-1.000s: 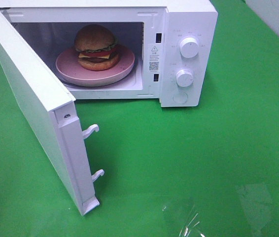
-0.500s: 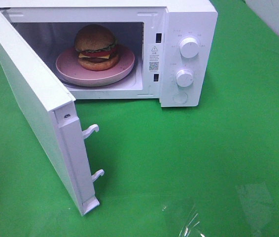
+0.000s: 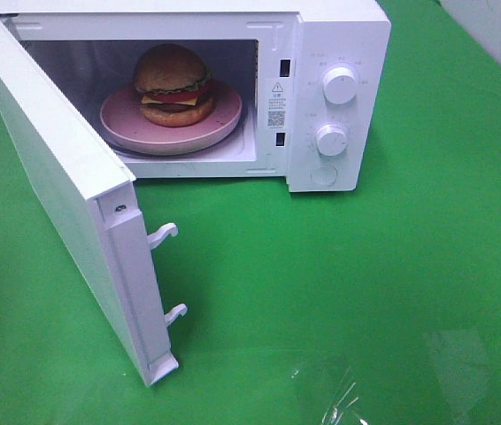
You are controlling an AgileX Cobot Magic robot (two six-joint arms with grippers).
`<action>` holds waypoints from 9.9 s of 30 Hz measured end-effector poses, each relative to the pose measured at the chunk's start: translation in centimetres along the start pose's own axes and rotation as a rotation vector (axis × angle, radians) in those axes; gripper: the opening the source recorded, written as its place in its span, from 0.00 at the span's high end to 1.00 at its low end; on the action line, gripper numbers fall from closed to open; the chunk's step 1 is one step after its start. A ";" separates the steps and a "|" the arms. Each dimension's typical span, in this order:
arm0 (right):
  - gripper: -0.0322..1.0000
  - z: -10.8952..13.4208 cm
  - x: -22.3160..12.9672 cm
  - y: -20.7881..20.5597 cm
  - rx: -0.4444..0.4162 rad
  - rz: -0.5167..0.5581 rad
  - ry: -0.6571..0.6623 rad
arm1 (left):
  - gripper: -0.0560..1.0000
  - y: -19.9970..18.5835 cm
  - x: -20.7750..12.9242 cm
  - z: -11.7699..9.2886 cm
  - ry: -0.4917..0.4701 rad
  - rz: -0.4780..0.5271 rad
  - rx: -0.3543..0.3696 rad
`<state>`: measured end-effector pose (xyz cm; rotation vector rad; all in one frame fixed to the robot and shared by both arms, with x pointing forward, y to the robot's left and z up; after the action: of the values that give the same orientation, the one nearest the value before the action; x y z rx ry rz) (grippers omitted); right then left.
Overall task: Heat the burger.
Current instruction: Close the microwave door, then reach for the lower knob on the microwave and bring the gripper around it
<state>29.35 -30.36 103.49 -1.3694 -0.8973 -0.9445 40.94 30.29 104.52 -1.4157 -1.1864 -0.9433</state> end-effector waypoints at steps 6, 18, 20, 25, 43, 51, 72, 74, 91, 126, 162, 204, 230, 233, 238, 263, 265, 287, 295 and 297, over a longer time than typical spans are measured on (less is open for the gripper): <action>0.24 0.0 0.0 0.0 0.000 0.000 0.000 | 0.95 1.6 -0.9 0.3 0.047 0.064 0.016; 0.24 0.0 0.0 0.0 0.000 0.000 0.000 | 0.95 5.8 -1.5 1.5 0.075 0.073 0.076; 0.24 0.0 0.0 0.0 0.000 0.000 0.000 | 0.95 6.7 -1.4 1.8 0.078 0.055 0.093; 0.24 0.0 0.0 0.0 0.000 0.000 0.000 | 0.95 7.9 -1.6 2.2 0.062 0.034 0.108; 0.24 0.0 0.0 0.0 0.000 0.000 0.000 | 0.95 11.2 -5.8 -2.3 0.055 -0.022 -0.255; 0.24 0.0 0.0 0.0 0.000 0.000 0.000 | 0.95 11.7 -6.3 -3.6 0.078 0.008 -0.322; 0.24 0.0 0.0 0.0 0.000 0.000 0.000 | 0.95 13.6 -10.8 -9.8 0.083 0.111 -0.410; 0.24 0.0 0.0 0.0 0.000 0.000 0.000 | 0.95 13.9 -10.8 -11.2 0.090 0.106 -0.438; 0.24 0.0 0.0 0.0 0.000 0.000 0.000 | 0.95 16.4 -10.7 -16.5 0.059 0.081 -0.482; 0.24 0.0 0.0 0.0 0.000 0.000 0.000 | 0.95 23.8 -10.7 -25.2 0.128 0.086 -0.593; 0.24 0.0 0.0 0.0 0.000 0.000 0.000 | 0.03 13.5 -15.1 -21.0 0.282 0.709 -0.471; 0.24 0.0 0.0 0.0 0.000 0.000 0.000 | 0.03 -0.5 -6.2 -1.8 0.020 1.045 -0.058; 0.24 0.0 0.0 0.0 0.000 0.000 0.000 | 0.03 -10.8 -4.7 -2.2 0.119 0.360 -0.148; 0.24 0.0 0.0 0.0 0.000 0.000 0.000 | 0.03 -11.3 -4.5 -2.1 0.118 0.315 -0.139; 0.24 0.0 0.0 0.0 0.000 0.000 0.000 | 0.03 -11.9 -4.4 -2.0 0.115 0.255 -0.118; 0.24 0.0 0.0 0.0 0.000 0.000 -0.001 | 0.03 -12.0 -4.3 -2.0 0.113 0.248 -0.117; 0.24 0.0 0.0 0.0 0.000 0.000 -0.001 | 0.03 -12.0 -4.3 -2.0 0.113 0.248 -0.117; 0.24 0.0 0.0 0.0 0.000 0.000 -0.001 | 0.03 -12.0 -4.3 -2.0 0.113 0.248 -0.117; 0.23 0.0 0.6 -0.3 0.001 -0.029 0.000 | 0.03 -12.0 -4.3 -2.0 0.113 0.248 -0.117; 0.23 0.0 1.2 -0.6 0.003 -0.062 0.000 | 0.03 -12.0 -4.3 -2.0 0.113 0.248 -0.117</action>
<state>29.29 -30.35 104.83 -1.3454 -0.9454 -0.9897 28.40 27.46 103.26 -1.5407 -0.8618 -0.9157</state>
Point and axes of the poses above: a point on each arm's last joint axis where the gripper is mounted, y pointing out along that axis toward the gripper, z along the wrist's bending axis when the last joint is at zero, x = y × z, the point moved 6 cm from there along y, pointing out along that axis toward the gripper, and after that the axes turned 2 degrees about -y, right-handed, at the moved point
